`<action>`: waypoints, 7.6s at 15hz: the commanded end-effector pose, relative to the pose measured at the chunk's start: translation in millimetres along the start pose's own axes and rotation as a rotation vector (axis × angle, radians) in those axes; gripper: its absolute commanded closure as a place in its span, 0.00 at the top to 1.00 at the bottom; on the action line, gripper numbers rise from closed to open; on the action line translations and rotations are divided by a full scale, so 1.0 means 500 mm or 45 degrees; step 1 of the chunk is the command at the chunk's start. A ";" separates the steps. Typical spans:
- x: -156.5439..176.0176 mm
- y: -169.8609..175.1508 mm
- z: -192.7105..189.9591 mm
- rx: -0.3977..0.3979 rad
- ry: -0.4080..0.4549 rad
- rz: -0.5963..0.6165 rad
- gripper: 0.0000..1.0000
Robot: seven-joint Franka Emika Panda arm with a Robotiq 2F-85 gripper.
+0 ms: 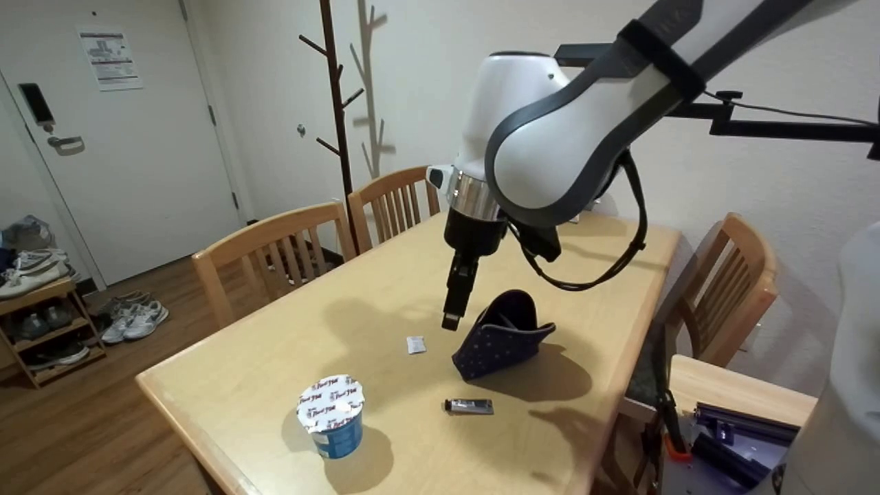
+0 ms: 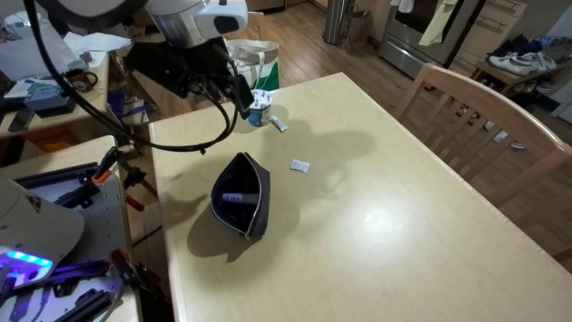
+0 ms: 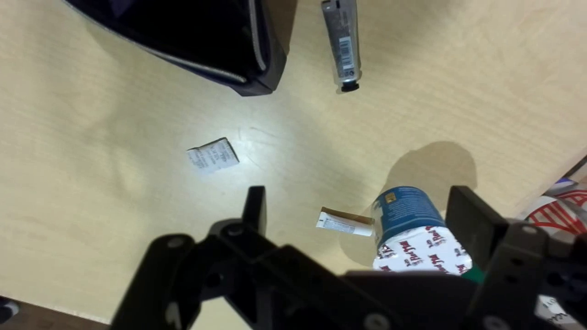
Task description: Put the tube in the bag
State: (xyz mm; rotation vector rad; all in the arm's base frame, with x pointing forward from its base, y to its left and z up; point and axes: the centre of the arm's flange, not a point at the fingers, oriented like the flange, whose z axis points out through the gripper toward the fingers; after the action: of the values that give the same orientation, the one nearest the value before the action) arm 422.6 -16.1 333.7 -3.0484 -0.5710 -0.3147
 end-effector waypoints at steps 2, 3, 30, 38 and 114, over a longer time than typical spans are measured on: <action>-0.023 -0.011 0.069 0.238 -0.077 -0.165 1.00; -0.033 -0.016 0.082 0.278 -0.094 -0.193 1.00; -0.014 0.000 0.267 0.089 -0.191 -0.279 1.00; -0.014 0.015 0.370 0.202 -0.211 -0.239 1.00; -0.136 0.165 0.061 0.140 -0.509 -1.026 0.10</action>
State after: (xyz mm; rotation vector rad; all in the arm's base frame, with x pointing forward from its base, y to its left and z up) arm 393.0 -115.9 289.8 -2.6020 -1.6486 0.3106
